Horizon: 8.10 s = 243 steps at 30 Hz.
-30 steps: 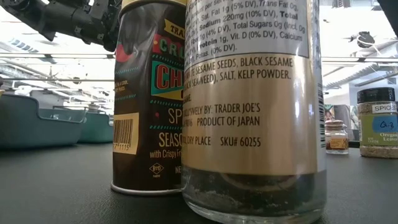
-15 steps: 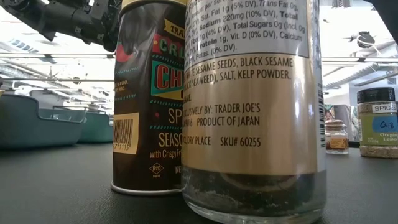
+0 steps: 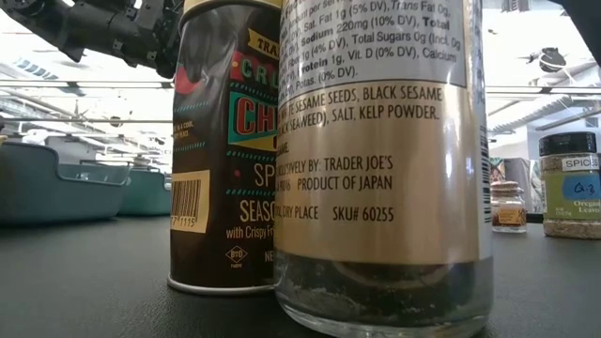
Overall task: Sort spices by type
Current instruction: Put the yellow seasoning can in the orange bin
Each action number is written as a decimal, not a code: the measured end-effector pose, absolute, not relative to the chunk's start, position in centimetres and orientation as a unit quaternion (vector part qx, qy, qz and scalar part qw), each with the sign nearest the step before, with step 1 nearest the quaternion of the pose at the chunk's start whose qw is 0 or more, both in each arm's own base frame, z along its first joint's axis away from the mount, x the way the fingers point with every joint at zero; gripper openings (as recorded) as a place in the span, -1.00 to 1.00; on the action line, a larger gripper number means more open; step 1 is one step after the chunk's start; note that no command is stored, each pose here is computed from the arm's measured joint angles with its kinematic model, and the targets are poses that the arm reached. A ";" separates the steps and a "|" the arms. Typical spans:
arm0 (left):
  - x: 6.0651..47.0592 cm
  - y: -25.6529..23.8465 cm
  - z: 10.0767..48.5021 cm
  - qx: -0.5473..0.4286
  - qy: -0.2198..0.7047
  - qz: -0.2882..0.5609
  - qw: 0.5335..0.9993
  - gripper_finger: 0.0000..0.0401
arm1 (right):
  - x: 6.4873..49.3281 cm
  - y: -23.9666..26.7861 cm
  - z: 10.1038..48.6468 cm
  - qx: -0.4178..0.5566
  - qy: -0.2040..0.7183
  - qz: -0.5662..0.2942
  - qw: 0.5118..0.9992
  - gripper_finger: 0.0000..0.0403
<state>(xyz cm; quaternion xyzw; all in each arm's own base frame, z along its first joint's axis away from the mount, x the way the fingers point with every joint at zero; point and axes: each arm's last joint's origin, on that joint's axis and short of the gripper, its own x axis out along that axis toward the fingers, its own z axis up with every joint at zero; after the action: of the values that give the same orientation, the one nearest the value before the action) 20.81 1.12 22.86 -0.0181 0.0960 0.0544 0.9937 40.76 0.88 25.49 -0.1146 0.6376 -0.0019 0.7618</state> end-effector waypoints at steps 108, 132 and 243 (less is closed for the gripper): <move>19.3 -15.5 26.8 0.004 0.135 0.011 0.991 0.42 | 39.3 22.2 31.4 0.033 0.386 0.042 0.921 0.50; 21.4 -17.2 24.0 0.050 0.197 -0.025 0.979 0.42 | 41.4 22.0 26.3 0.133 0.440 -0.053 0.886 0.50; 25.1 -11.6 23.5 0.071 0.252 -0.091 0.961 0.42 | 42.4 24.4 21.9 0.083 0.500 -0.048 0.861 0.17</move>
<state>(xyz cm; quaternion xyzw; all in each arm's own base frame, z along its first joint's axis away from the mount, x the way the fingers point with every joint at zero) 25.13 -11.57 23.48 0.0709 0.2516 -0.0912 0.9609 42.45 24.37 21.87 0.0833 0.4999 -0.0476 0.8607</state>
